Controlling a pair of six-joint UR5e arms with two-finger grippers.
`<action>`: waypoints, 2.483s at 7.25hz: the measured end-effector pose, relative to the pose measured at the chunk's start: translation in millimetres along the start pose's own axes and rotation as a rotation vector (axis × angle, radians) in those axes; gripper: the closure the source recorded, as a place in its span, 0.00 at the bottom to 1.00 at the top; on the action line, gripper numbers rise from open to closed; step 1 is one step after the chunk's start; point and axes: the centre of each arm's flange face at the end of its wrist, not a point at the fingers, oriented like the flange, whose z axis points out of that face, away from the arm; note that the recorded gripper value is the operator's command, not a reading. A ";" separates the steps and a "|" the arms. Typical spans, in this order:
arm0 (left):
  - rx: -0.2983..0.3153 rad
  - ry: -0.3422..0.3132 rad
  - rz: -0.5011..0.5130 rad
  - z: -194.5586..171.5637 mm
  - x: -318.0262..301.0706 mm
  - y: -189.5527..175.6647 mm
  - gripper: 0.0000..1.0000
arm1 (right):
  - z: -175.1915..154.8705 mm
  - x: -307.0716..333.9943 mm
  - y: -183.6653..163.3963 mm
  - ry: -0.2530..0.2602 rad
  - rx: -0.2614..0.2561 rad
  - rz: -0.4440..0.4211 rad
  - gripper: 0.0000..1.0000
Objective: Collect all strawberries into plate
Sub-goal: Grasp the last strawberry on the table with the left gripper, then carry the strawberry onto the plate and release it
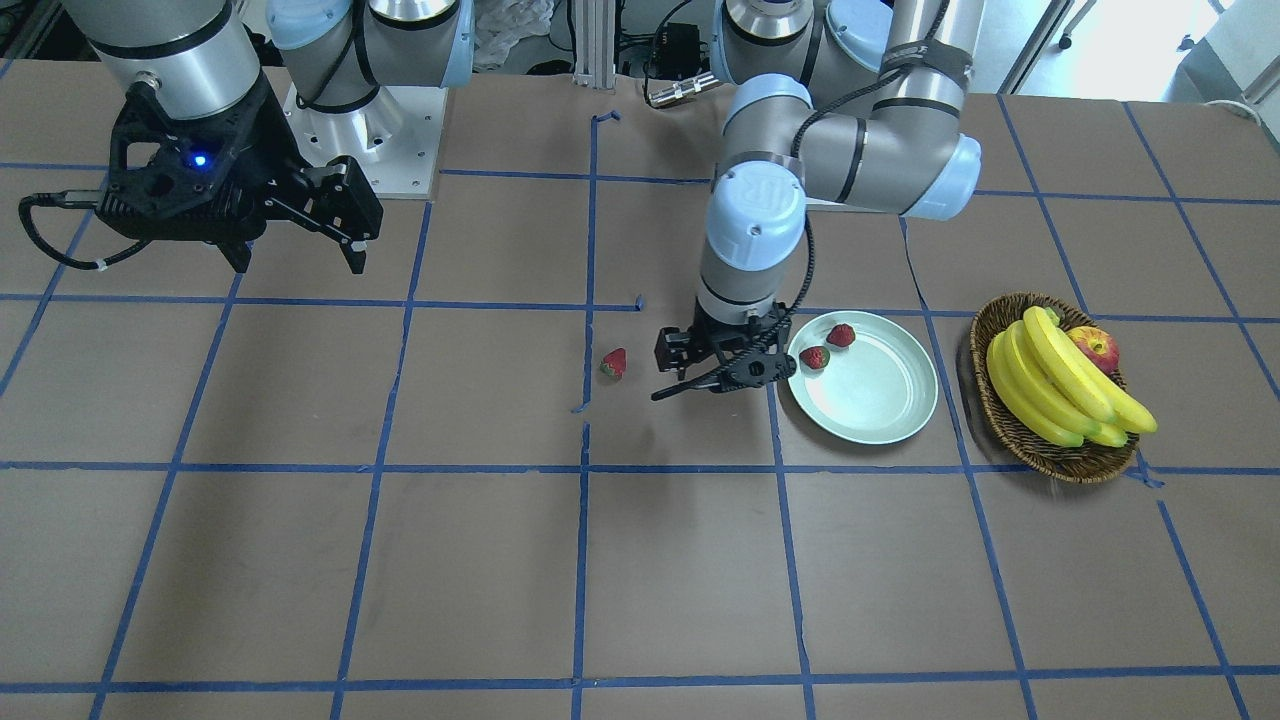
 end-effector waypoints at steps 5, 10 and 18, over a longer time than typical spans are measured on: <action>-0.011 0.029 -0.034 62.1 78.3 42.4 0.83 | -0.1 0.0 0.0 0.000 0.000 0.000 0.00; -0.006 0.017 0.035 44.9 34.1 0.3 1.00 | -0.2 0.0 -0.2 0.000 0.002 0.000 0.00; -0.103 -0.016 0.193 8.1 -184.0 -82.8 0.00 | -0.7 0.0 -0.9 0.000 0.005 0.000 0.00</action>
